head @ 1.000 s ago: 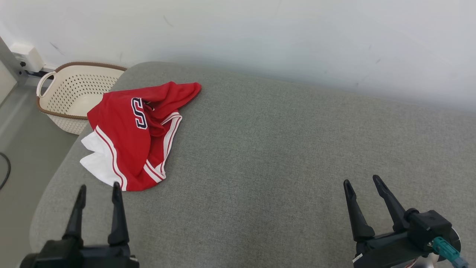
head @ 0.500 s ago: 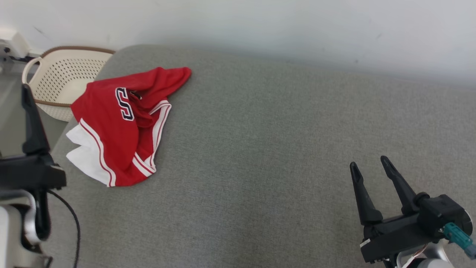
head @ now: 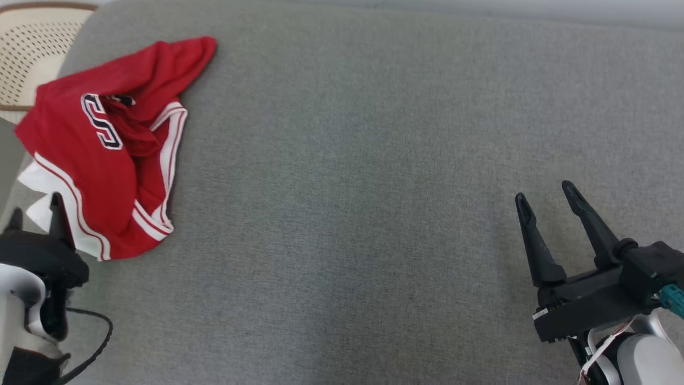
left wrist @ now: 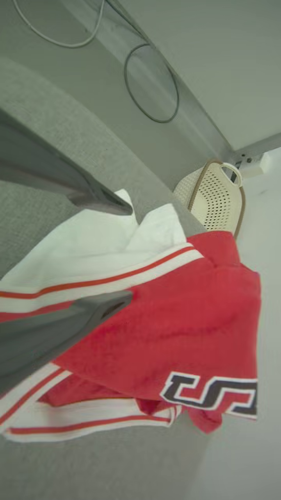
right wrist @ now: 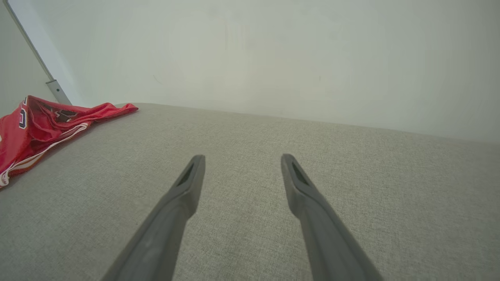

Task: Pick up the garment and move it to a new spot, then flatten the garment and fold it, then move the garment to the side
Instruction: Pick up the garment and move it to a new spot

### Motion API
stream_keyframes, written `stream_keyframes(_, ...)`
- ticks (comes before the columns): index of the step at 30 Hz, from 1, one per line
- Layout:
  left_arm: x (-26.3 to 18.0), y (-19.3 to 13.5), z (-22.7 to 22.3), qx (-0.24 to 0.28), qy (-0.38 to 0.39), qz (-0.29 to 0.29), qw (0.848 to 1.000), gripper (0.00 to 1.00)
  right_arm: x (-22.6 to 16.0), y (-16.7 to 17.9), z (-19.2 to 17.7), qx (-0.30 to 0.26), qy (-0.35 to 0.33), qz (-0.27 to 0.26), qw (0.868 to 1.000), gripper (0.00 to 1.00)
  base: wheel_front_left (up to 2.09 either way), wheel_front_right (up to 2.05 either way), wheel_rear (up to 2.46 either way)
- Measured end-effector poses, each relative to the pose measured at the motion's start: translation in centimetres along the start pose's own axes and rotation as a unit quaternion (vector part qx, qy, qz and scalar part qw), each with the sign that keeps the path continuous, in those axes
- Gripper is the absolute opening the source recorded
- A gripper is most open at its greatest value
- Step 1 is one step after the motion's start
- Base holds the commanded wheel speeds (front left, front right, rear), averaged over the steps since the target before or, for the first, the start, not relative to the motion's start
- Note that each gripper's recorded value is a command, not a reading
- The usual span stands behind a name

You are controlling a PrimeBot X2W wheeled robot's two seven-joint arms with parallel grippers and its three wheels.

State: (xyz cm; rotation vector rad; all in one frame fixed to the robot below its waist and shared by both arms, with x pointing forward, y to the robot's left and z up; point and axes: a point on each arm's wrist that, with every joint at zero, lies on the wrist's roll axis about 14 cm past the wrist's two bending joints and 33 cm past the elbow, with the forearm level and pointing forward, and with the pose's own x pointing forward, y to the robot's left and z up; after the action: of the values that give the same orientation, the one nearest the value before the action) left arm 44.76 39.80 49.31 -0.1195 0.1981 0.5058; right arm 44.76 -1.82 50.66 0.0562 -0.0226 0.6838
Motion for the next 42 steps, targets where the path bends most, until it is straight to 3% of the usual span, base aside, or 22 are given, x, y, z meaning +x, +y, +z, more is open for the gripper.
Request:
stream_keyframes(11,2.0,-0.8,-10.3,-0.027,0.147,0.015,0.989,0.98,0.4,-2.3,-3.3,0.012,0.032,-0.011,0.999,1.0,0.0,0.0,0.0)
stream_keyframes(12,2.3,-1.0,-10.7,-0.027,0.148,0.015,0.989,0.13,0.1,-2.9,-3.6,0.011,0.037,-0.018,0.999,1.0,0.0,0.0,0.0)
stream_keyframes(13,2.5,-1.2,-10.9,-0.027,0.147,0.015,0.989,0.0,0.0,-3.1,-3.8,0.011,0.039,-0.022,0.999,1.0,0.0,0.0,0.0)
stream_keyframes(21,2.9,-1.0,-8.0,-0.014,0.073,0.017,0.997,0.0,-0.5,-3.2,-3.6,0.014,0.041,-0.032,0.999,1.0,0.0,0.0,0.0)
stream_keyframes(28,2.8,-0.7,2.9,0.003,-0.089,0.015,0.996,0.0,-0.7,-1.7,-1.5,0.015,0.019,-0.026,0.999,1.0,0.0,0.0,0.0)
stream_keyframes(35,-1.5,-3.5,12.6,0.033,-0.249,-0.024,0.968,0.0,-1.3,-0.7,0.9,0.013,-0.01,-0.032,0.999,1.0,0.0,0.0,0.0)
stream_keyframes(41,-7.3,-8.9,16.0,0.051,-0.338,-0.097,0.935,0.0,-2.2,-0.5,2.7,0.009,-0.034,-0.047,0.998,1.0,0.0,0.0,0.0)
stream_keyframes(42,-7.3,-8.9,16.0,0.051,-0.338,-0.097,0.935,0.0,-2.2,-0.5,2.7,0.009,-0.034,-0.047,0.998,1.0,0.0,0.0,0.0)
